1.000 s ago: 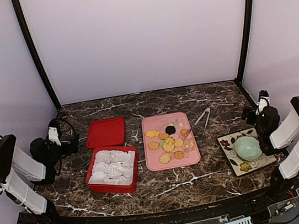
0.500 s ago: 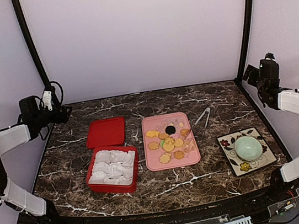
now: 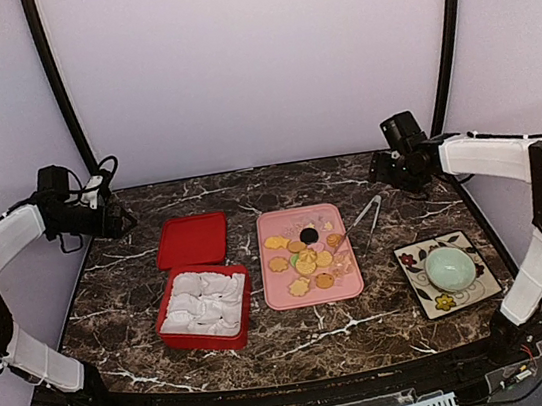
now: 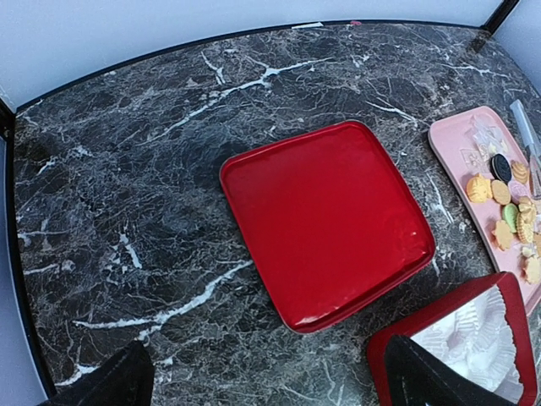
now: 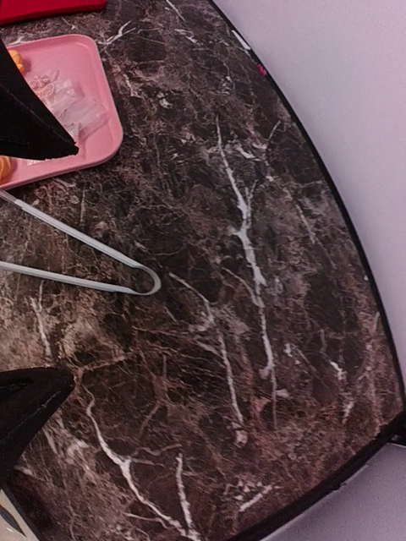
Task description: Pack the cookies
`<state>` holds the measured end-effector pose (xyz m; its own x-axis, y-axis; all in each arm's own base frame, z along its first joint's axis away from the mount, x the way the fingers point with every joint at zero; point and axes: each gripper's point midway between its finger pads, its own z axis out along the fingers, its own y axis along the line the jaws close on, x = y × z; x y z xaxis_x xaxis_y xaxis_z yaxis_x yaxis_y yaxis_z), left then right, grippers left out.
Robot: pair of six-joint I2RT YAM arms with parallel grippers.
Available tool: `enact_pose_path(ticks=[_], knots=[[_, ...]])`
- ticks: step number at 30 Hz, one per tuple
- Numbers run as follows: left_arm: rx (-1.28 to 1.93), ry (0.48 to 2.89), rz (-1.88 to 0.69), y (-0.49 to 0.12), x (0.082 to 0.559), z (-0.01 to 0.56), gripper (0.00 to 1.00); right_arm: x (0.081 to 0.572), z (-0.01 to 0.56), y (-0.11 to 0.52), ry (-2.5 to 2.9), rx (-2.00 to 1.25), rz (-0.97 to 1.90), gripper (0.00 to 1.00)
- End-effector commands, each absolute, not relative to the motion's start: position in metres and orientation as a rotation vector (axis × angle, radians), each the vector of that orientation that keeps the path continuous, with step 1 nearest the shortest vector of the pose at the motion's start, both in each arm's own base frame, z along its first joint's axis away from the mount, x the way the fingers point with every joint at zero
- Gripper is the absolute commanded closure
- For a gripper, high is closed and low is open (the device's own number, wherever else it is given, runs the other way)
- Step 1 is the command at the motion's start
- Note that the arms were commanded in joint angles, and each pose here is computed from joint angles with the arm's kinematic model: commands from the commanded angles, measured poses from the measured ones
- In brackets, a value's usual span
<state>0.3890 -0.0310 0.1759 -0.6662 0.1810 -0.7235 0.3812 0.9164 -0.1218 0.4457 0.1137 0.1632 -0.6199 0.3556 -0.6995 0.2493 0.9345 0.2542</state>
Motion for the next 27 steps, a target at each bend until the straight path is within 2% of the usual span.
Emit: enact_pose_path(ticks=[1, 5, 17, 23, 27], knots=[[0.421, 2.347, -0.42, -0.039, 0.377, 0.19, 0.02, 0.429, 0.131, 0.131, 2.387, 0.497, 0.173, 0.19], [0.438, 2.364, -0.421, -0.04, 0.375, 0.183, 0.01, 0.427, 0.109, 0.139, 2.441, 0.517, 0.163, 0.32], [0.499, 2.377, -0.4, -0.046, 0.373, 0.179, 0.01, 0.43, 0.046, 0.153, 2.596, 0.552, 0.153, 0.45], [0.583, 2.391, -0.397, -0.065, 0.367, 0.174, 0.01, 0.434, 0.038, 0.155, 2.61, 0.553, 0.144, 0.62], [0.663, 2.39, -0.435, -0.088, 0.361, 0.171, 0.01, 0.436, 0.039, 0.153, 2.609, 0.547, 0.127, 0.77]])
